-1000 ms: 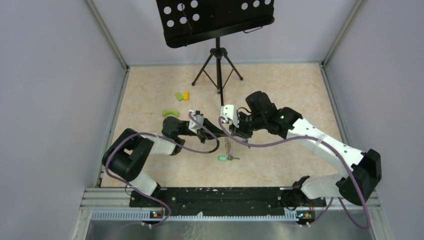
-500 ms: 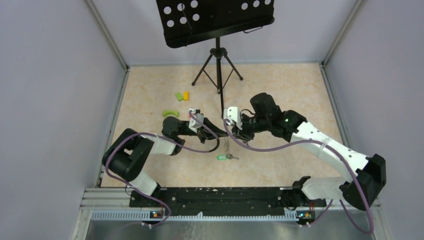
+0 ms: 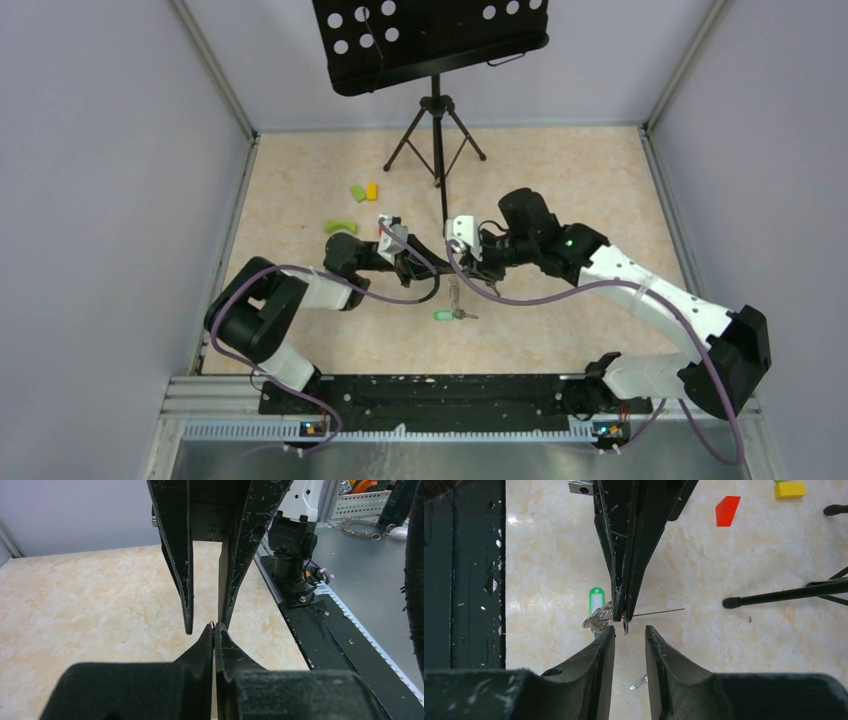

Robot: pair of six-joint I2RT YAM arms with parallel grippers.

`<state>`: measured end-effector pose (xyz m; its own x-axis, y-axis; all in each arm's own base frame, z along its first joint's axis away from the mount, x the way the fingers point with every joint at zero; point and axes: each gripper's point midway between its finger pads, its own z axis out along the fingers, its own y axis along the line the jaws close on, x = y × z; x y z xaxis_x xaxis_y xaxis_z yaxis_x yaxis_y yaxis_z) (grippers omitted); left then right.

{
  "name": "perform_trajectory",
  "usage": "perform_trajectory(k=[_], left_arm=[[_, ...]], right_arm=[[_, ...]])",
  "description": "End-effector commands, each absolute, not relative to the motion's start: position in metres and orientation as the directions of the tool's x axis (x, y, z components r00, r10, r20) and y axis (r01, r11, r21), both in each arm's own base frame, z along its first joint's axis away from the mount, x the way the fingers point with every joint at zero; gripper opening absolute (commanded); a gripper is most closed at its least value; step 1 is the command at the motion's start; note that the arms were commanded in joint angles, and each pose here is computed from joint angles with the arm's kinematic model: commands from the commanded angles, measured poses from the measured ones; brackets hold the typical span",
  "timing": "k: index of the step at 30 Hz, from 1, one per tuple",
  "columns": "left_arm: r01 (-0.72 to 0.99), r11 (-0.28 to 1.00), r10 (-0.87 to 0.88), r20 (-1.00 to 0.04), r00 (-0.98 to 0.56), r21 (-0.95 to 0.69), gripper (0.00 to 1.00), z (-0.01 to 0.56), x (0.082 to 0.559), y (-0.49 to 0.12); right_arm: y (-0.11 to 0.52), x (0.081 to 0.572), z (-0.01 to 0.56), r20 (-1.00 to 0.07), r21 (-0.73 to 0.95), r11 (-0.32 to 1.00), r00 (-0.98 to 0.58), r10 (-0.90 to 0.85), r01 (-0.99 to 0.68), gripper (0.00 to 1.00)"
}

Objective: Put the keys on the keyring

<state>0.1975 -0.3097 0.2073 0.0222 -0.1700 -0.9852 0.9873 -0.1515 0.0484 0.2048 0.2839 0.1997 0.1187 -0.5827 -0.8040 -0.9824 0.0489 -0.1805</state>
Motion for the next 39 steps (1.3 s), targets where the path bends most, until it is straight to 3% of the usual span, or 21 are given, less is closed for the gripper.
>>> perform_trajectory(k=[1, 15, 28, 36, 39], left_arm=[[0.949, -0.126, -0.309, -0.921, 0.238, 0.287, 0.00, 0.2465, 0.1877, -0.3047], [0.951, -0.128, -0.308, -0.923, 0.232, 0.282, 0.00, 0.2462, 0.1877, -0.3048], [0.950, -0.131, -0.307, -0.923, 0.232, 0.282, 0.00, 0.2457, 0.1875, -0.3051], [0.950, -0.135, -0.302, -0.925, 0.230, 0.280, 0.00, 0.2426, 0.1872, -0.3051], [0.951, -0.134, -0.298, -0.926, 0.229, 0.279, 0.00, 0.2406, 0.1881, -0.3050]], right_arm=[[0.2909, 0.2082, 0.2018, -0.825, -0.179, 0.040, 0.128, -0.551, -0.983, 0.27], [0.2938, 0.2087, 0.1979, -0.830, -0.172, 0.037, 0.124, -0.544, -0.984, 0.17], [0.2941, 0.2084, 0.1927, -0.826, -0.161, 0.033, 0.117, -0.551, -0.986, 0.16], [0.2933, 0.2069, 0.1958, -0.829, -0.170, 0.029, 0.127, -0.544, -0.985, 0.00], [0.2911, 0.2072, 0.1995, -0.830, -0.186, 0.036, 0.138, -0.540, -0.982, 0.00]])
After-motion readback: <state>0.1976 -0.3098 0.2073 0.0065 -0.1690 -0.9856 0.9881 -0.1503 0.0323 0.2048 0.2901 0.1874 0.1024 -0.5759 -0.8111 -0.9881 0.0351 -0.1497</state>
